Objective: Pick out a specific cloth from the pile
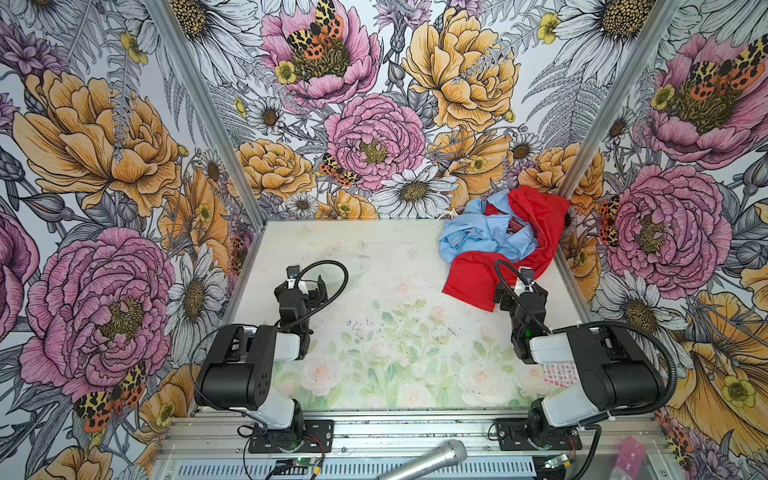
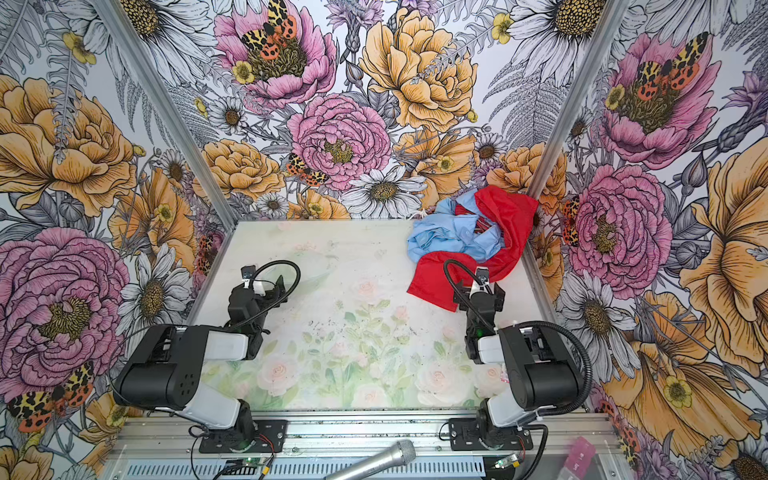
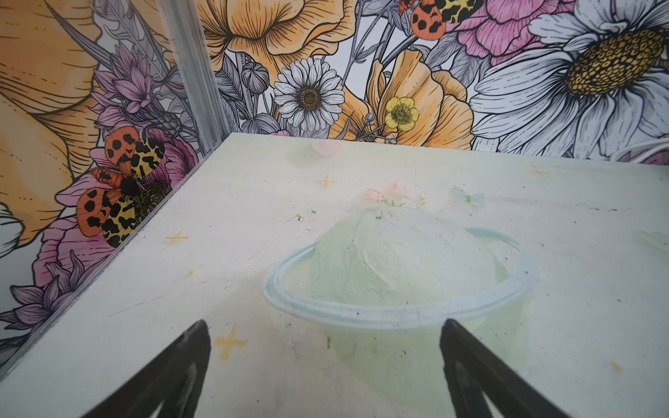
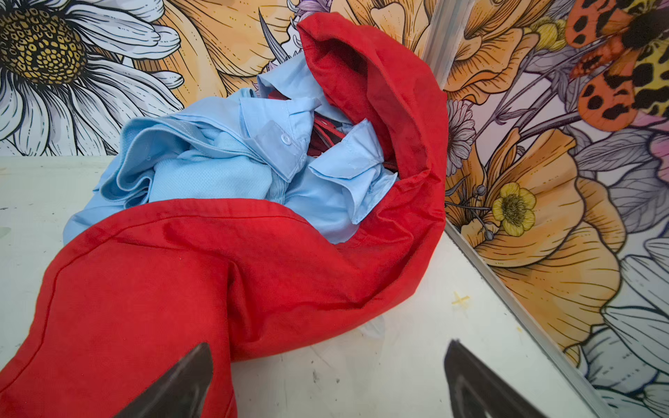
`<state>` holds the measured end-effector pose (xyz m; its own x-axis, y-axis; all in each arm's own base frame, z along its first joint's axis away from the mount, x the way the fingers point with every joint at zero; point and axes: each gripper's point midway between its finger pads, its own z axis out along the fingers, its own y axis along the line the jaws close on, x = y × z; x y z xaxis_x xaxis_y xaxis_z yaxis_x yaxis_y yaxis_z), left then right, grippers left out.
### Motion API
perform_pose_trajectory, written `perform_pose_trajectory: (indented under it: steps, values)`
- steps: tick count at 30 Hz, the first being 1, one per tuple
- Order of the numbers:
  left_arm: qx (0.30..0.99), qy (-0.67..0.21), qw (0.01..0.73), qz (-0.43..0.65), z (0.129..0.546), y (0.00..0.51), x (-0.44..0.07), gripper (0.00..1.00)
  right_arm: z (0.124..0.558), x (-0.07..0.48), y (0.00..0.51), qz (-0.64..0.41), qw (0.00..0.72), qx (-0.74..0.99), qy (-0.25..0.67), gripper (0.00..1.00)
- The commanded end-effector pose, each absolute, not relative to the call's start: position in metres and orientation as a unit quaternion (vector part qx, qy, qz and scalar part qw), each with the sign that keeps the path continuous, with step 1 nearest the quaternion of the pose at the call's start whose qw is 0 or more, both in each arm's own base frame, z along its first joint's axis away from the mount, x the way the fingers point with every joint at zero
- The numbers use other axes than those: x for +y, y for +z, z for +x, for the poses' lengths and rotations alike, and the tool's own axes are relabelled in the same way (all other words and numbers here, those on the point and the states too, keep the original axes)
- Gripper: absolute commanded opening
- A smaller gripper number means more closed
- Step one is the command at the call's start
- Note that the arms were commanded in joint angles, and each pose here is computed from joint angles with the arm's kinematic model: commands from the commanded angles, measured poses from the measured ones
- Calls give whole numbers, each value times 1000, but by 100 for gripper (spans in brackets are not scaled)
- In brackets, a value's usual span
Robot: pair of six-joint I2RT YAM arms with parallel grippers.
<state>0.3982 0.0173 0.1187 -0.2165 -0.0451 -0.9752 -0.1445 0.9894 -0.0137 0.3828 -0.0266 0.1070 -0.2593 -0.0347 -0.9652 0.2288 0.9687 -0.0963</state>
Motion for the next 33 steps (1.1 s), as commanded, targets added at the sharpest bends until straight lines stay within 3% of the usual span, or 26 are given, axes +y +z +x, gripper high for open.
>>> perform_pose_trajectory:
  steps: [1,30,33]
  values:
    - [767,37,638,-52,405,130,17,99,391,-26,119,60,622,773,-106,99]
    - [768,21,637,-53,405,129,20,99,396,-33,117,72,612,782,-94,100]
    - [753,42,653,-64,398,140,22,99,381,-29,131,69,648,751,-103,99]
